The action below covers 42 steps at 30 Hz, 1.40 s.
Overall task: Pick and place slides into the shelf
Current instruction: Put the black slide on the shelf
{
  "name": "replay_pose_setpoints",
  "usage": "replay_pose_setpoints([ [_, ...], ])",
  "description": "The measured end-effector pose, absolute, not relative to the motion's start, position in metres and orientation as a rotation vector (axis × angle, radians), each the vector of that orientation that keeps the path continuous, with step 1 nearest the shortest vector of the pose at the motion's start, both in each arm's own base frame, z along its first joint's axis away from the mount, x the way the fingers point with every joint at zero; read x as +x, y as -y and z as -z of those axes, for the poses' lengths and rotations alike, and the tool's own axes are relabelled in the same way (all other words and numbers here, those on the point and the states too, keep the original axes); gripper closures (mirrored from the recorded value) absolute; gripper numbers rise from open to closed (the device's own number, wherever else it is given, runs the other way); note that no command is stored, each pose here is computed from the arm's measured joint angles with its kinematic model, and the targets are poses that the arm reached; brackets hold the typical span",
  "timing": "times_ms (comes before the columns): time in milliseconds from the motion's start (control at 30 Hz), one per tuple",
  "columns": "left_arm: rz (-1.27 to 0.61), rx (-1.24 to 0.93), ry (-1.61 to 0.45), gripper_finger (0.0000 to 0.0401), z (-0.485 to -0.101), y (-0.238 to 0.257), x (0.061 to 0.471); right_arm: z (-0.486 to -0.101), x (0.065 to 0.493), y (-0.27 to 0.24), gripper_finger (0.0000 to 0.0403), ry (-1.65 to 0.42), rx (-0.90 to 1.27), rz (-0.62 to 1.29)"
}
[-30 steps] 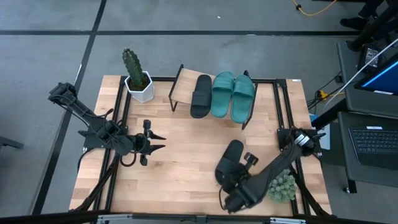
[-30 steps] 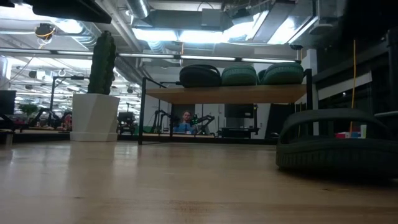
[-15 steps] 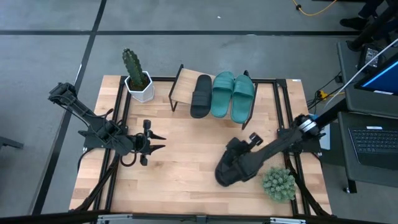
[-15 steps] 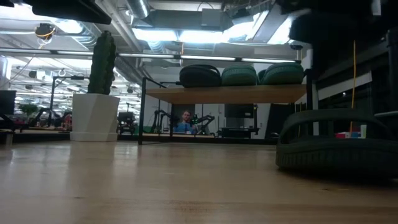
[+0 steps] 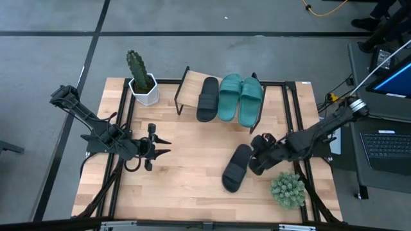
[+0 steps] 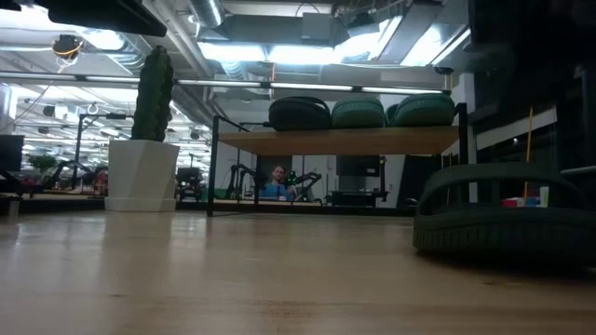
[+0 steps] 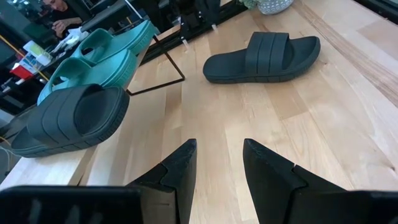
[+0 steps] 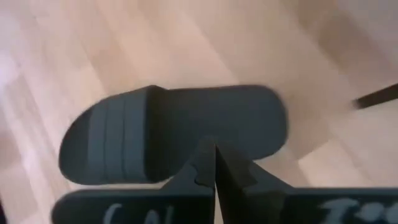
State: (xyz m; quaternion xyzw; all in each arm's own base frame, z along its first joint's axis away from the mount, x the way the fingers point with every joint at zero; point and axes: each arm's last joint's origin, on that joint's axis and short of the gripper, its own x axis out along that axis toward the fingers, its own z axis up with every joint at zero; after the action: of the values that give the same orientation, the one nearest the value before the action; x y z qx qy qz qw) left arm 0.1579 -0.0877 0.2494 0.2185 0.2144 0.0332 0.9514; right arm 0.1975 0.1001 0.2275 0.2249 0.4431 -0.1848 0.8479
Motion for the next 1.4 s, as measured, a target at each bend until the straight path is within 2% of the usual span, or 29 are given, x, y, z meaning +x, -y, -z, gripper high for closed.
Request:
replay_pose_setpoints([
  [133,-0.068,0.444,-0.436,0.0277,-0.249,0.088,0.158,-0.205,0.184,-0.090,0.0395,-0.936,0.530,0.275],
  [400,-0.118,0.351,-0.437,0.0277,-0.249,0.082,0.161,-0.200,0.180,-0.086,0.0365,-0.829,0.653,0.189],
  [567,-0.141,0.339,-0.441,0.0277,-0.249,0.079,0.163,-0.202,0.184,-0.089,0.0321,-0.791,0.667,0.138],
  [800,-0.156,0.323,-0.442,0.0277,-0.249,0.077,0.164,-0.195,0.186,-0.092,0.0255,-0.854,0.673,0.108],
  [1000,-0.157,0.320,-0.441,0.0277,-0.249,0.077,0.164,-0.184,0.196,-0.098,0.0216,-0.895,0.672,0.084],
  [1400,-0.139,0.313,-0.444,0.0277,-0.249,0.077,0.164,-0.165,0.211,-0.107,0.0202,-0.923,0.656,0.052],
])
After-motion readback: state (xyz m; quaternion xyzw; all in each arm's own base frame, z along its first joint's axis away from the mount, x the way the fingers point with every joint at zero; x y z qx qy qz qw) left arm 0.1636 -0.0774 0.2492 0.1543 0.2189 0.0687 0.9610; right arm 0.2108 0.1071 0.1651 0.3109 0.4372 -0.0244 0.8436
